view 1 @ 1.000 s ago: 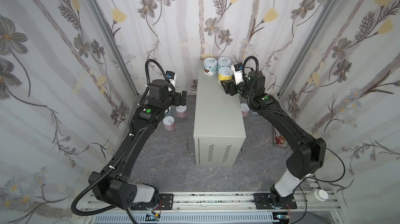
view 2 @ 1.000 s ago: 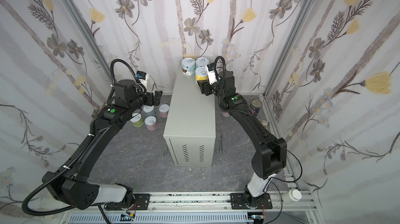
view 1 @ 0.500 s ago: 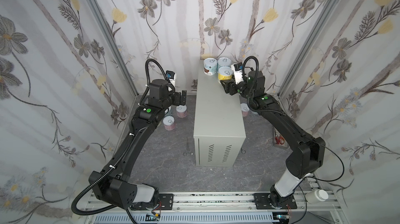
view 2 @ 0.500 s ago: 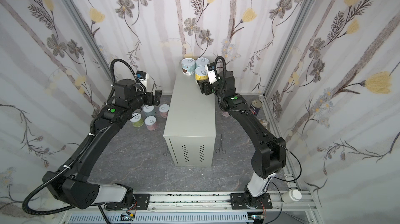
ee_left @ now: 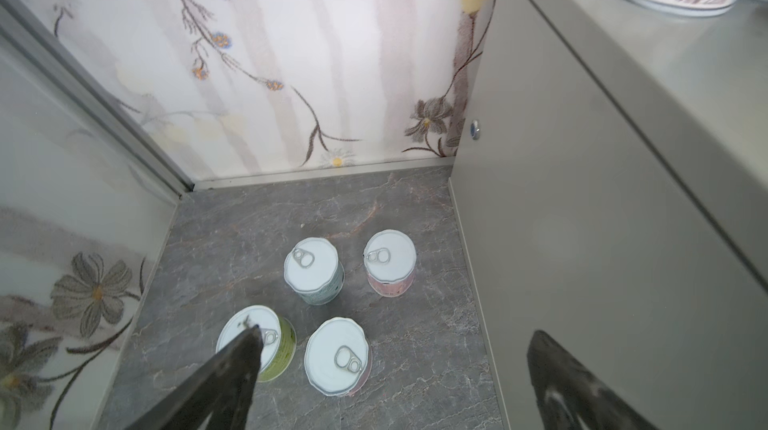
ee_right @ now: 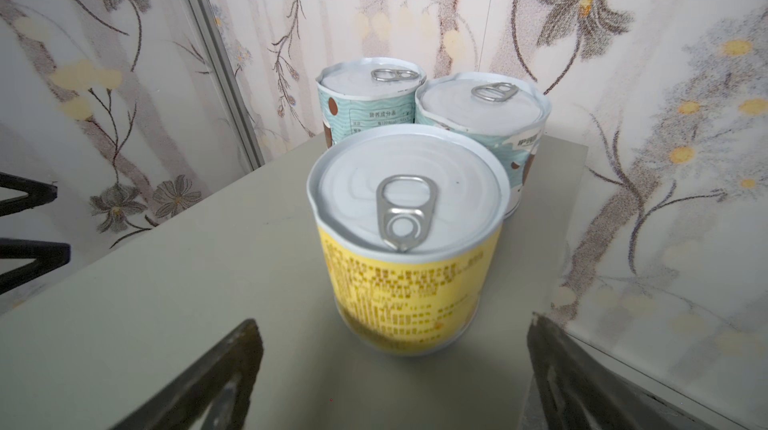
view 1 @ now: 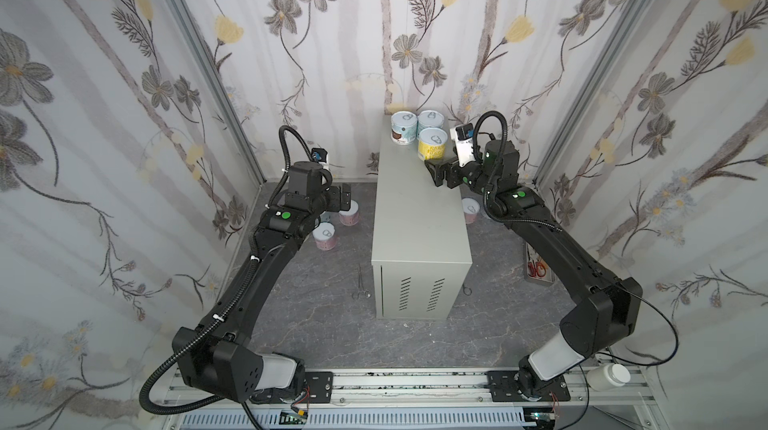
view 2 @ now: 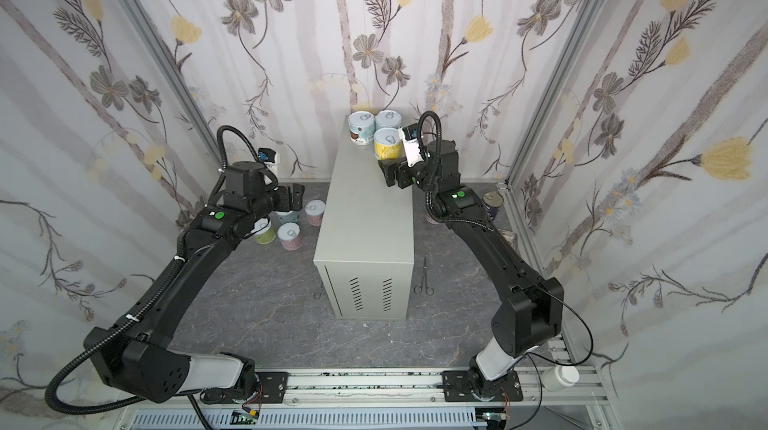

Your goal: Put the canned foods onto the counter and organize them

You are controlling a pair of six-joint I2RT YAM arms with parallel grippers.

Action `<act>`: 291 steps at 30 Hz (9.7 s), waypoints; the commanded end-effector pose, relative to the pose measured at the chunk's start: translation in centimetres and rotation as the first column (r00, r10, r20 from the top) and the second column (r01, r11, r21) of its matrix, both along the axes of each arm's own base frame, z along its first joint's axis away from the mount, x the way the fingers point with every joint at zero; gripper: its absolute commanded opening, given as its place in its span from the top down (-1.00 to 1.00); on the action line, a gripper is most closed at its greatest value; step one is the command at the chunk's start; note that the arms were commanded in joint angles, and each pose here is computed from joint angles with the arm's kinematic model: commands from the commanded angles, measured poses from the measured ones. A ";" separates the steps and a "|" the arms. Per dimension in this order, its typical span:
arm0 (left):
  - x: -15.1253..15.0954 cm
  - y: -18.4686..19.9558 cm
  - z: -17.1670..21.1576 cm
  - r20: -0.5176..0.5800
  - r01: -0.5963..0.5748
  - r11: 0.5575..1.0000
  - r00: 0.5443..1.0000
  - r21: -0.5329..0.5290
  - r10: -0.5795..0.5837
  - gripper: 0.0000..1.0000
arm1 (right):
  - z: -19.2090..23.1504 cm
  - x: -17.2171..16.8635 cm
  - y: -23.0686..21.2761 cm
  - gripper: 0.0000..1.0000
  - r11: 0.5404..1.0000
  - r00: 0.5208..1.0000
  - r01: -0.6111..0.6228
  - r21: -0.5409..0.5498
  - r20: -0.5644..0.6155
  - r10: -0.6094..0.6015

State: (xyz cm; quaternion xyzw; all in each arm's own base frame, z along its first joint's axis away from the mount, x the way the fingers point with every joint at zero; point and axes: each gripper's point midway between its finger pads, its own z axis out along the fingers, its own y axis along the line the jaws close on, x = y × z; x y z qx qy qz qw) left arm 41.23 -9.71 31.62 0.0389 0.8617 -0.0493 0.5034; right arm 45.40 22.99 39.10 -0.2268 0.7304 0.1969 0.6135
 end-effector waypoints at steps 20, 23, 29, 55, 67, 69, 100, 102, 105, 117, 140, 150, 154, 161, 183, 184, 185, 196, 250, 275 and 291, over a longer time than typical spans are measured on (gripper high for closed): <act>2.3 3.6 -16.5 -0.404 -0.292 0.952 0.884 -0.088 0.234 -1.00 | 1.9 -4.6 -5.3 -0.99 0.997 0.993 0.077 0.023 0.083 -0.079; 2.5 3.9 -18.3 -0.437 -0.312 0.948 0.863 -0.064 0.254 -1.00 | 1.9 -4.8 -5.9 -0.99 0.996 0.992 0.090 0.024 0.084 -0.091; 2.8 4.5 -21.3 -0.493 -0.331 0.944 0.823 -0.009 0.283 -1.00 | 1.7 -4.8 -6.6 -0.99 0.995 0.991 0.101 0.023 0.082 -0.102; 5.2 5.1 -26.1 -0.546 -0.354 0.934 0.773 0.053 0.324 -0.70 | 0.2 -4.3 -7.3 -0.99 0.994 0.992 0.112 0.015 0.054 -0.113; 4.4 5.2 -27.0 -0.569 -0.355 0.933 0.757 0.056 0.322 -0.44 | 0.1 -4.3 -7.5 -0.99 0.994 0.992 0.112 0.020 0.056 -0.113; 4.4 5.2 -27.0 -0.568 -0.355 0.933 0.757 0.059 0.323 -0.38 | 0.3 -4.4 -7.7 -0.99 0.993 0.991 0.115 0.020 0.062 -0.116; 1.2 0.6 2.3 -0.200 -0.101 0.982 0.977 -0.160 0.068 -0.11 | 5.5 -7.6 -8.1 -0.99 0.992 0.979 0.071 0.104 0.181 -0.089; 0.5 -0.5 4.4 -0.160 -0.057 0.982 0.987 -0.180 0.027 -0.11 | 5.9 -8.0 -8.0 -0.99 0.992 0.980 0.060 0.112 0.184 -0.080; -0.5 -2.3 7.3 -0.104 0.025 0.980 0.994 -0.199 -0.046 -0.11 | 6.4 -8.7 -7.9 -0.99 0.991 0.980 0.047 0.124 0.186 -0.069; -2.7 -8.6 12.8 -0.008 0.233 0.962 0.971 -0.145 -0.237 -0.12 | 6.6 -11.0 -6.5 -0.99 0.992 0.984 -0.004 0.123 0.175 -0.018; -0.9 -16.4 11.1 -0.036 0.378 0.923 0.924 -0.077 -0.381 -0.30 | 5.5 -11.9 -6.2 -0.99 0.995 0.986 0.003 0.100 0.168 -0.020; 0.1 -17.8 10.2 -0.041 0.402 0.911 0.913 -0.088 -0.406 -0.56 | 4.6 -12.3 -6.9 -0.99 0.996 0.986 0.035 0.084 0.160 -0.048; 0.6 -18.4 10.2 -0.030 0.412 0.907 0.909 -0.091 -0.416 -0.64 | 4.5 -12.3 -7.1 -0.99 0.996 0.986 0.042 0.083 0.160 -0.054; 1.3 -18.7 10.7 -0.003 0.411 0.907 0.911 -0.089 -0.413 -0.69 | 3.9 -12.2 -7.2 -0.99 0.996 0.986 0.053 0.070 0.155 -0.064; -5.1 -13.6 13.6 0.247 0.458 0.883 0.849 0.097 -0.467 -0.70 | 4.9 -9.6 -4.6 -0.99 0.997 0.980 -0.040 0.064 0.196 0.027; -5.7 -13.3 13.5 0.273 0.466 0.878 0.836 0.104 -0.476 -0.69 | 4.9 -9.3 -4.5 -0.99 0.997 0.980 -0.039 0.061 0.199 0.026; -6.2 -13.1 13.5 0.300 0.470 0.876 0.824 0.109 -0.480 -0.68 | 4.9 -9.0 -4.4 -0.99 0.997 0.980 -0.041 0.061 0.198 0.028; -6.6 -12.9 13.4 0.441 0.495 0.859 0.747 0.128 -0.497 -0.32 | 4.5 -5.8 -2.9 -0.99 0.998 0.978 -0.041 0.039 0.206 0.032; 4.3 -16.7 7.8 0.333 0.555 0.830 0.773 0.056 -0.540 -0.13 | 2.1 -0.2 0.0 -0.95 0.997 0.977 -0.081 0.008 0.200 0.078; 5.8 -17.8 6.6 0.306 0.580 0.813 0.768 0.040 -0.563 -0.11 | 0.6 1.1 0.8 -0.93 0.996 0.981 -0.089 0.007 0.175 0.087; 6.4 -18.5 6.2 0.293 0.596 0.803 0.765 0.015 -0.574 -0.10 | 0.6 1.2 1.0 -0.85 0.995 0.979 -0.097 0.002 0.179 0.096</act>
